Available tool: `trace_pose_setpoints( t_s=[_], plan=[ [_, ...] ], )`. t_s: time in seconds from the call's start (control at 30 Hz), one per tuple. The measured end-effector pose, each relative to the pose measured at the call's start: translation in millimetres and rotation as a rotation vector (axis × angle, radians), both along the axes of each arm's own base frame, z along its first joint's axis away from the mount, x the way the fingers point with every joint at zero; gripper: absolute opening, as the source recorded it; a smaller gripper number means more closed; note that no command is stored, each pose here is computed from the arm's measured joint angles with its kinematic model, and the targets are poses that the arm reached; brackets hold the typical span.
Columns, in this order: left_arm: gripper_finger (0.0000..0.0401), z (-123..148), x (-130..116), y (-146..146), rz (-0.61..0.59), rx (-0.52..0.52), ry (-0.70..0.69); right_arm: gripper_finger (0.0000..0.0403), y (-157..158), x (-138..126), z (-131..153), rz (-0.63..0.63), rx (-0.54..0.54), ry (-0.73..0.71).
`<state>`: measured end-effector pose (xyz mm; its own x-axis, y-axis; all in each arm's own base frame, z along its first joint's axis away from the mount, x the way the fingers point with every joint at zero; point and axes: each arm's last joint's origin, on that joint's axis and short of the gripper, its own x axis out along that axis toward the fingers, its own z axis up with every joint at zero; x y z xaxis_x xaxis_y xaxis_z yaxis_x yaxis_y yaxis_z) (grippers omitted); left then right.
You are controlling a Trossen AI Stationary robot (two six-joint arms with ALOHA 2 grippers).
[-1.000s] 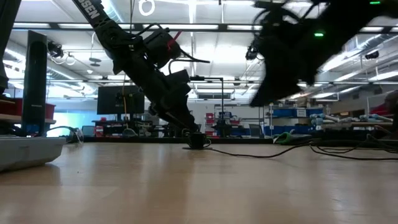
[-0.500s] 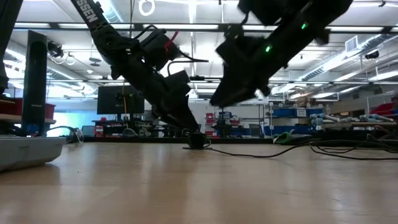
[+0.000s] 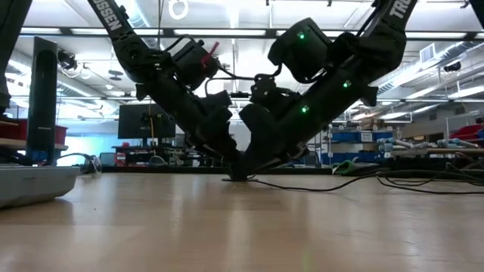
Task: Coil cords
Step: Uncoil the black wire from the spool
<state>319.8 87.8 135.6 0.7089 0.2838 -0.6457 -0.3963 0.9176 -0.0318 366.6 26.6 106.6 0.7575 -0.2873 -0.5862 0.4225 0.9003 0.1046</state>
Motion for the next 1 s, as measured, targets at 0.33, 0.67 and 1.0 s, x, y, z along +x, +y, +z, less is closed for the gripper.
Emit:
trace_pose_setpoints(
  t_s=[0.33, 0.67, 1.0],
  plan=[
    [0.0300, -0.5, 0.1, 0.1, 0.007, -0.007, -0.002, 0.0050, -1.2, -3.4, -6.5, -0.016, -0.021, 0.078],
    [0.0300, -2.0, -1.5, 0.5, 0.028, 0.004, 0.025, 0.0002, 43.1, -42.2, 13.6, 0.097, 0.103, 0.356],
    [0.0300, -3.0, -3.0, 0.9, 0.033, 0.013, 0.047, 0.0001, 123.2, -138.3, 60.6, 0.149, 0.415, 0.727]
  ],
)
